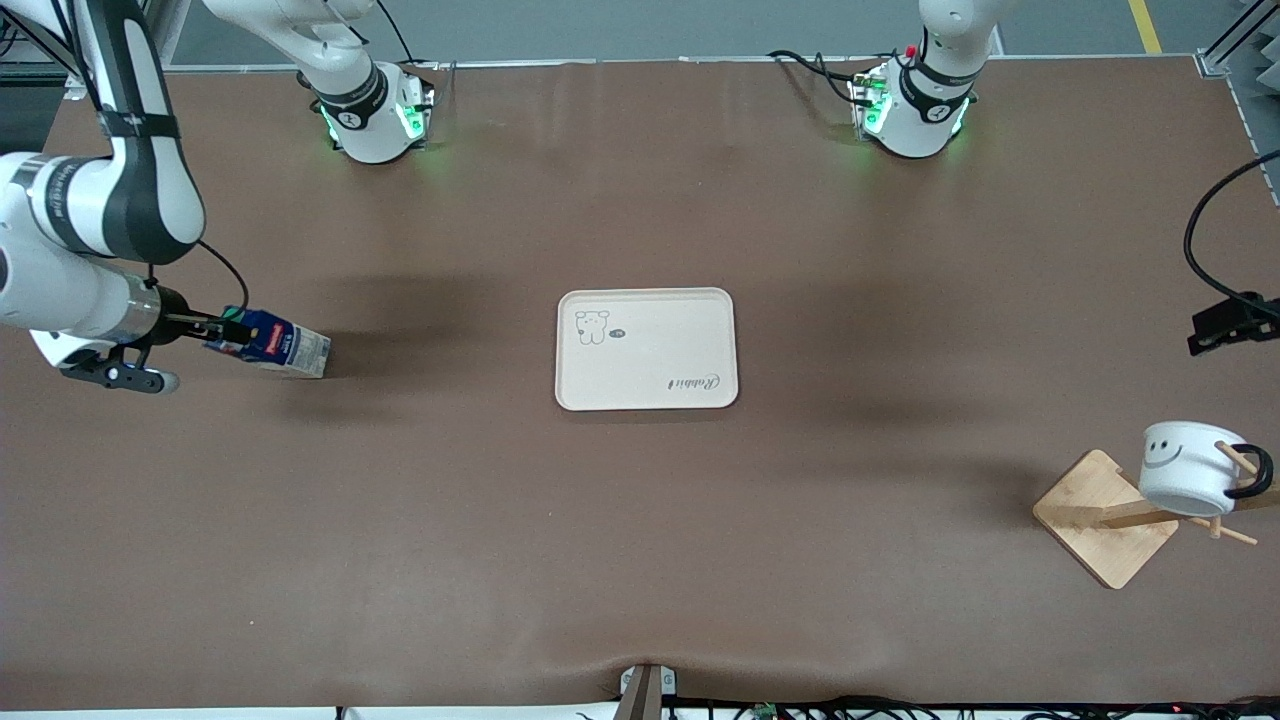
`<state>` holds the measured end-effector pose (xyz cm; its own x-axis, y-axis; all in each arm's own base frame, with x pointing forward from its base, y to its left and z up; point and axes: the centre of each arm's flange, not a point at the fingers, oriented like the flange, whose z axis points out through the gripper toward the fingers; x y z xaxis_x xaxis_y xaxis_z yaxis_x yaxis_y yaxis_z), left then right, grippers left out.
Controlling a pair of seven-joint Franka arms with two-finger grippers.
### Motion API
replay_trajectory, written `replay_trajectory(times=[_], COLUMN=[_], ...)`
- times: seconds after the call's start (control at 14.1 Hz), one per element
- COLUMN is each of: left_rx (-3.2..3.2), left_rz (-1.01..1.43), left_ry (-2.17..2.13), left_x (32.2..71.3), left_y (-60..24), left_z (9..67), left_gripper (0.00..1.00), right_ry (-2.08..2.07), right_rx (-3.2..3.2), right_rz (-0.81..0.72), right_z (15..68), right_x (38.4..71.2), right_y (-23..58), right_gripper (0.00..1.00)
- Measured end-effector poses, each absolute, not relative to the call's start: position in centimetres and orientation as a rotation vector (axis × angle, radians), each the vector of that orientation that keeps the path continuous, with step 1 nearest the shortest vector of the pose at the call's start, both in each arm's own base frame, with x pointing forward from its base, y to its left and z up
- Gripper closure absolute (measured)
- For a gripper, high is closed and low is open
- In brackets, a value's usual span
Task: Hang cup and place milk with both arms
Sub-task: 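Release the mug and raise the left gripper while the right gripper lowers the carton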
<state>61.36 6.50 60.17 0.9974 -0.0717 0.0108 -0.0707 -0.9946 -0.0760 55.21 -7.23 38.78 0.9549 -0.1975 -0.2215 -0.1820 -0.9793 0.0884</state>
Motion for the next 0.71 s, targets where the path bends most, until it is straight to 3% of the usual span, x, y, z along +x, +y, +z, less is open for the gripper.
replay_trajectory(times=[0.07,0.43,0.71], left_rx=[-3.067,-3.061,-3.025], left_rz=[-0.011,-0.022,0.005], left_ry=[0.107,0.124,0.082], left_x=[60.8,59.8,58.0], left_y=[6.1,4.6,0.0], left_z=[60.9,62.6,64.6], left_gripper=[0.0,0.0,0.0], right_ry=[-0.282,-0.146,-0.23], right_rx=[3.039,3.047,3.033], right_rz=[-0.358,-0.265,-0.243], right_z=[40.4,51.7,56.4], right_x=[55.7,58.4,60.5], right_y=[-6.7,-0.8,0.0], right_gripper=[0.0,0.0,0.0])
